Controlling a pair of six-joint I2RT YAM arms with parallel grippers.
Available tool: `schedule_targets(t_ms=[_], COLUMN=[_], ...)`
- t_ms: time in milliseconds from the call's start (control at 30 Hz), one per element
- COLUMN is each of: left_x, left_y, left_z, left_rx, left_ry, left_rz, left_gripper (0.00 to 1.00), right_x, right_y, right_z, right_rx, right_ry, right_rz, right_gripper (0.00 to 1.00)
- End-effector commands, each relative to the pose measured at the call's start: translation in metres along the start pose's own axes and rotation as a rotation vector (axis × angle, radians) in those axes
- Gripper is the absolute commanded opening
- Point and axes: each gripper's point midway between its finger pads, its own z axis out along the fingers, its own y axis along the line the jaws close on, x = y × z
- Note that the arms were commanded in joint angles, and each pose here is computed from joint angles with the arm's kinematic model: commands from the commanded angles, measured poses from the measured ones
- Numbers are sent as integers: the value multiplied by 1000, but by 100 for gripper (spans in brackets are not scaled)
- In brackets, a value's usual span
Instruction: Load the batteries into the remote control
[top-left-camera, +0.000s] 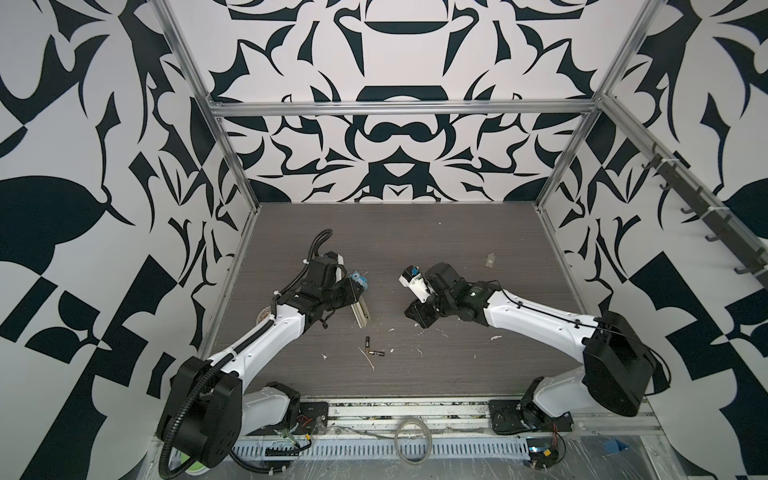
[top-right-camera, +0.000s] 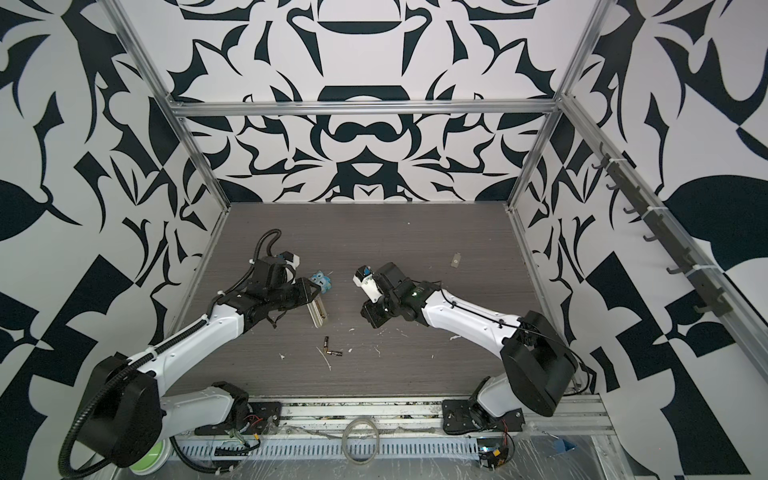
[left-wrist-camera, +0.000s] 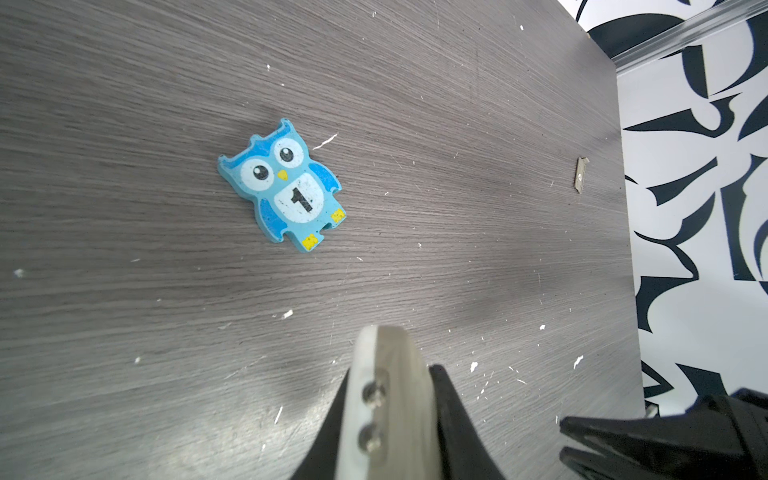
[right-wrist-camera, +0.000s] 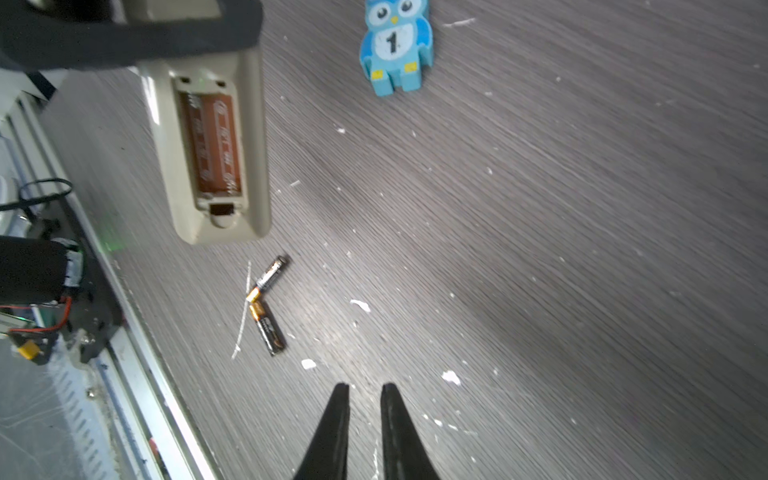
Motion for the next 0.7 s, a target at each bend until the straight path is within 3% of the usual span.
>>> schedule_targets(t_ms=[0,267,667], left_x=[-6,-8,-12], left_y=[-5,-2,21], left_z=[-7,-17,-28], left_rx=[36,50,31], left_ry=[-40,-75,-116], left_rz=[25,48,7], left_gripper=[0,0,0], right_x=[-19,-19,-2], right_y=[-11,-39,-33], right_z=[-22,-40,-35], right_rx=[62,142,107], right_ry=[-54,-55,36], right_rz=[-6,56,129], right_gripper=[23,46,49])
